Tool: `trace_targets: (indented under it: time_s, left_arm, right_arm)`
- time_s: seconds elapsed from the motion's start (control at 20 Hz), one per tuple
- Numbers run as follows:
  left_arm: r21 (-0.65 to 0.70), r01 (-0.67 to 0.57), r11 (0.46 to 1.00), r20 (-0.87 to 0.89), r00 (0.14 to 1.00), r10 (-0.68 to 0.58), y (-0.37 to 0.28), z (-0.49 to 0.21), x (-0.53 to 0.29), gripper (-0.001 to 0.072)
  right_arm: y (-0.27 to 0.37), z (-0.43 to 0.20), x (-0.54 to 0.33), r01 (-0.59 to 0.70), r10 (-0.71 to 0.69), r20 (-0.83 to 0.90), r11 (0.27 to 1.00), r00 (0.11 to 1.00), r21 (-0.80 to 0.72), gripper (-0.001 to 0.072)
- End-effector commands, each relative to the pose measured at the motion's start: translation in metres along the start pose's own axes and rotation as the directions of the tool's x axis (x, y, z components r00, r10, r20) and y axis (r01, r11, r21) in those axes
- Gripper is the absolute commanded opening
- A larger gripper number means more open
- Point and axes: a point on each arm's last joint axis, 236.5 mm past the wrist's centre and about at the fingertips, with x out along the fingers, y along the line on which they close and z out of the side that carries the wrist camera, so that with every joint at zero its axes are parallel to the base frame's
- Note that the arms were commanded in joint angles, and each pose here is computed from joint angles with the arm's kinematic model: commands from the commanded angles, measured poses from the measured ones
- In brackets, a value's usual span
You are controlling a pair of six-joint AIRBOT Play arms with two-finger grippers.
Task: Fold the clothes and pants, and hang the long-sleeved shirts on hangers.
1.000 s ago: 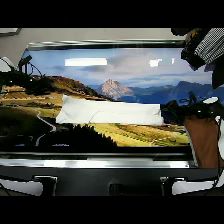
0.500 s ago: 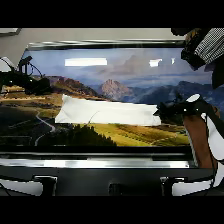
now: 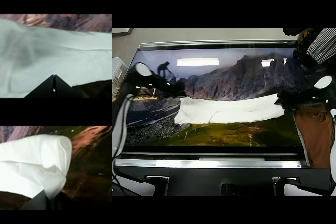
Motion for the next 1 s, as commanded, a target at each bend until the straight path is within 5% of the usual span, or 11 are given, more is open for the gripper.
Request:
trace_targets:
  time_s: [0.0,0.3,0.95]
  left_arm:
    - [-0.022,0.215,0.976,-0.069,0.974,-0.216,-0.098,-0.027,0.077,0.0018]
    - [-0.029,0.370,0.929,-0.111,0.922,-0.371,-0.216,-0.094,0.171,0.0018]
    - [-0.197,0.472,0.859,0.004,0.877,-0.481,-0.289,-0.131,0.230,0.0018]
  right_arm:
    - [0.006,0.002,-0.049,0.074,-0.074,0.018,0.997,0.997,-0.008,0.0031]
    - [0.033,0.014,-0.099,0.061,-0.060,0.084,0.998,0.995,-0.007,0.0032]
    - [0.051,0.007,-0.130,0.035,-0.030,0.144,0.999,0.989,-0.033,0.0032]
